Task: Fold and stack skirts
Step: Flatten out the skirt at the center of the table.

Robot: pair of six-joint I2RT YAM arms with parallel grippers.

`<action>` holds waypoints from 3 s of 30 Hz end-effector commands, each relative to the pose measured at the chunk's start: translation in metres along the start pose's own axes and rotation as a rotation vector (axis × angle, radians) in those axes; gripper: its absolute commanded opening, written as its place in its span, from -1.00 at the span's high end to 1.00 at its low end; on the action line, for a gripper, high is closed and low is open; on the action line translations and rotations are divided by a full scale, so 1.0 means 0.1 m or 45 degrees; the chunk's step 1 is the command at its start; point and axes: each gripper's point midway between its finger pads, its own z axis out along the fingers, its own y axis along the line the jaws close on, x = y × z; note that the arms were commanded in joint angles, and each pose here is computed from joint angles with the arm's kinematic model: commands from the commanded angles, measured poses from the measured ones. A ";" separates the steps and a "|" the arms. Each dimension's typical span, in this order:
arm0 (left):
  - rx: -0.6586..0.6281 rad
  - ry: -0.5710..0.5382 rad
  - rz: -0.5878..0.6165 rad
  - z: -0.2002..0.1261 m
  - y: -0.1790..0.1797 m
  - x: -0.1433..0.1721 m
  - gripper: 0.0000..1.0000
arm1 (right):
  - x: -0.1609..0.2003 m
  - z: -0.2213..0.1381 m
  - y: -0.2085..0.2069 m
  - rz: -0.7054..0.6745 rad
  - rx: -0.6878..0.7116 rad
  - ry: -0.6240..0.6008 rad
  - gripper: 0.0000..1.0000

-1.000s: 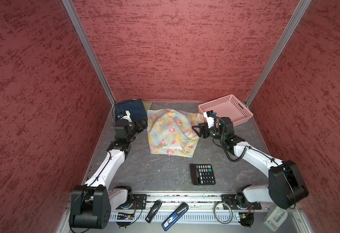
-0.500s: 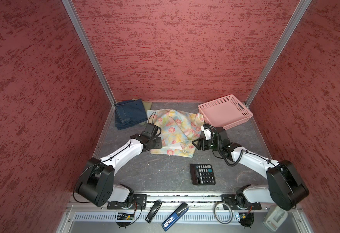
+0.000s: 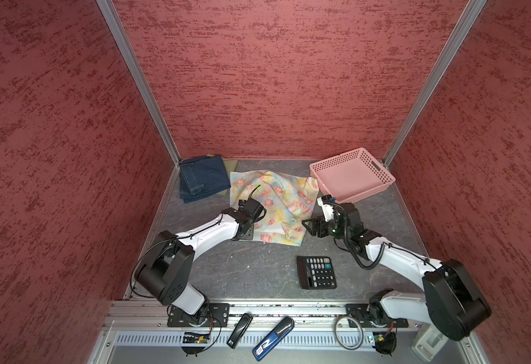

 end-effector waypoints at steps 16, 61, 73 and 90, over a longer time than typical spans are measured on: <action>-0.128 0.098 -0.061 0.27 0.08 -0.05 0.89 | 0.17 0.14 0.04 -0.214 0.110 -0.022 -0.49; 0.490 -0.154 -0.732 -0.03 0.39 -0.19 1.00 | 0.86 1.11 0.46 -0.317 0.257 0.203 -0.43; 0.488 -0.179 -0.760 -0.07 0.44 -0.20 1.00 | 0.79 1.15 0.45 -0.284 0.341 0.130 0.91; 0.509 -0.268 -0.856 -0.30 0.71 -0.31 1.00 | 0.01 0.19 -0.01 -0.154 0.470 -0.138 1.00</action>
